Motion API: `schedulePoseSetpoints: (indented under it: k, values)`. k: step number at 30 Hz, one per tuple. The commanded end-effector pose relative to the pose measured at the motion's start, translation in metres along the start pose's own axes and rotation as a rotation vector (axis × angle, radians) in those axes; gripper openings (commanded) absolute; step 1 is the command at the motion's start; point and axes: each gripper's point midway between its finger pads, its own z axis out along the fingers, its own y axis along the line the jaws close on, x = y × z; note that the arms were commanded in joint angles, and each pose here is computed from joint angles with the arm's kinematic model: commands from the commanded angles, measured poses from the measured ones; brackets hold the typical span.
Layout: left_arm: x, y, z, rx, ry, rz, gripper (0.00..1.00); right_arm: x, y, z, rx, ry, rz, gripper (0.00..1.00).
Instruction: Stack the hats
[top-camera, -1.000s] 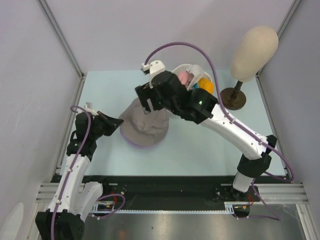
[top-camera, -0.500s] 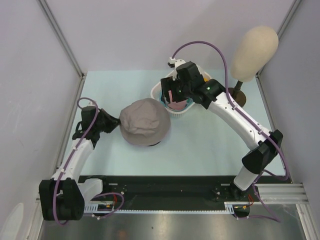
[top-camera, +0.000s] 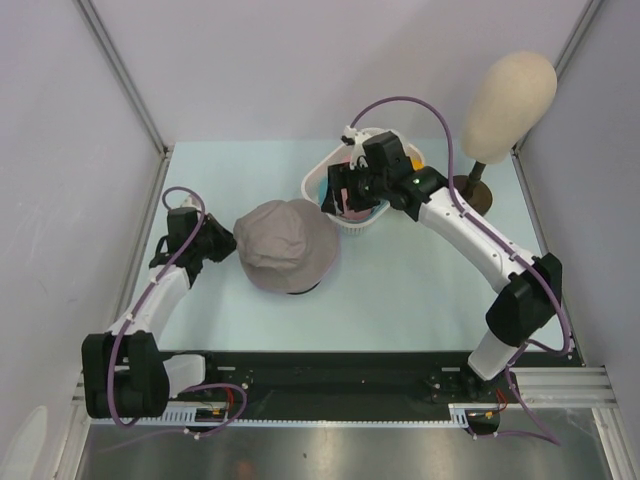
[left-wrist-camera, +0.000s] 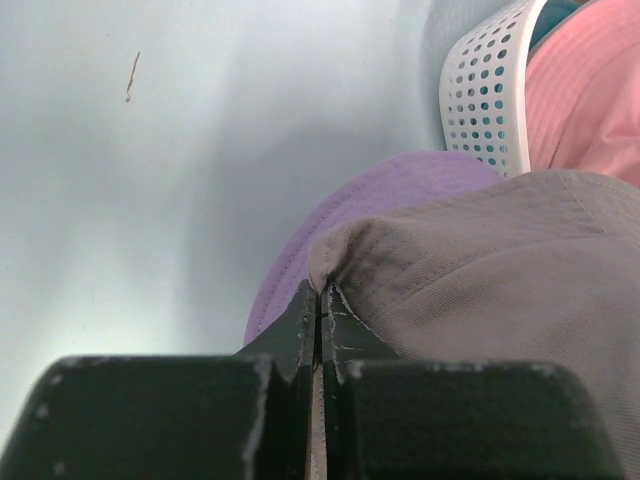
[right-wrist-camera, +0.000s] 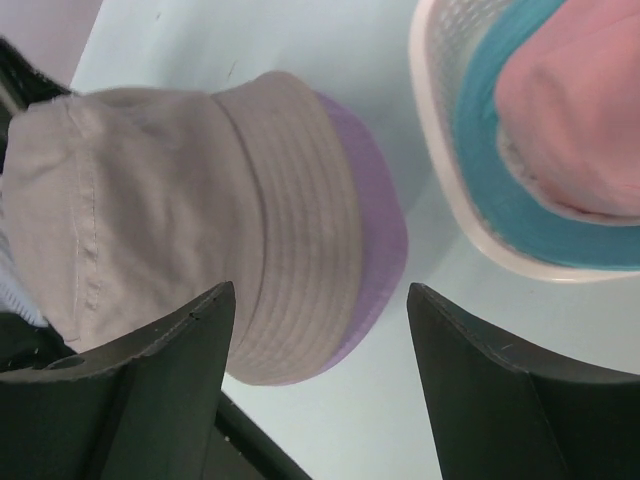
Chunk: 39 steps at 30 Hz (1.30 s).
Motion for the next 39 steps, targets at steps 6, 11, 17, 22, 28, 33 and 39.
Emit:
schedulePoseSetpoints:
  k: [6, 11, 17, 22, 28, 33, 39]
  values:
    - [-0.023, -0.008, -0.01, 0.035, -0.091, 0.094, 0.0, 0.023, 0.01, 0.024, -0.248, 0.046, 0.048, 0.74]
    - [-0.023, -0.014, -0.012, 0.066, -0.102, 0.109, 0.0, 0.023, 0.004, 0.026, -0.348, 0.011, 0.056, 0.75]
    - [-0.023, -0.015, -0.011, 0.079, -0.101, 0.122, 0.0, 0.042, 0.003, 0.039, -0.433, 0.049, 0.056, 0.76]
    - [-0.022, -0.014, -0.01, 0.083, -0.094, 0.139, 0.0, 0.049, 0.004, 0.047, -0.474, 0.059, 0.062, 0.76]
    - [-0.021, -0.013, -0.01, 0.079, -0.091, 0.155, 0.0, 0.043, 0.013, 0.047, -0.545, 0.042, 0.083, 0.72]
    - [-0.021, -0.014, -0.01, 0.084, -0.09, 0.155, 0.0, 0.045, 0.016, 0.048, -0.565, 0.051, 0.105, 0.66]
    - [-0.021, -0.015, -0.01, 0.089, -0.092, 0.16, 0.0, 0.054, 0.01, 0.057, -0.537, 0.081, 0.127, 0.5]
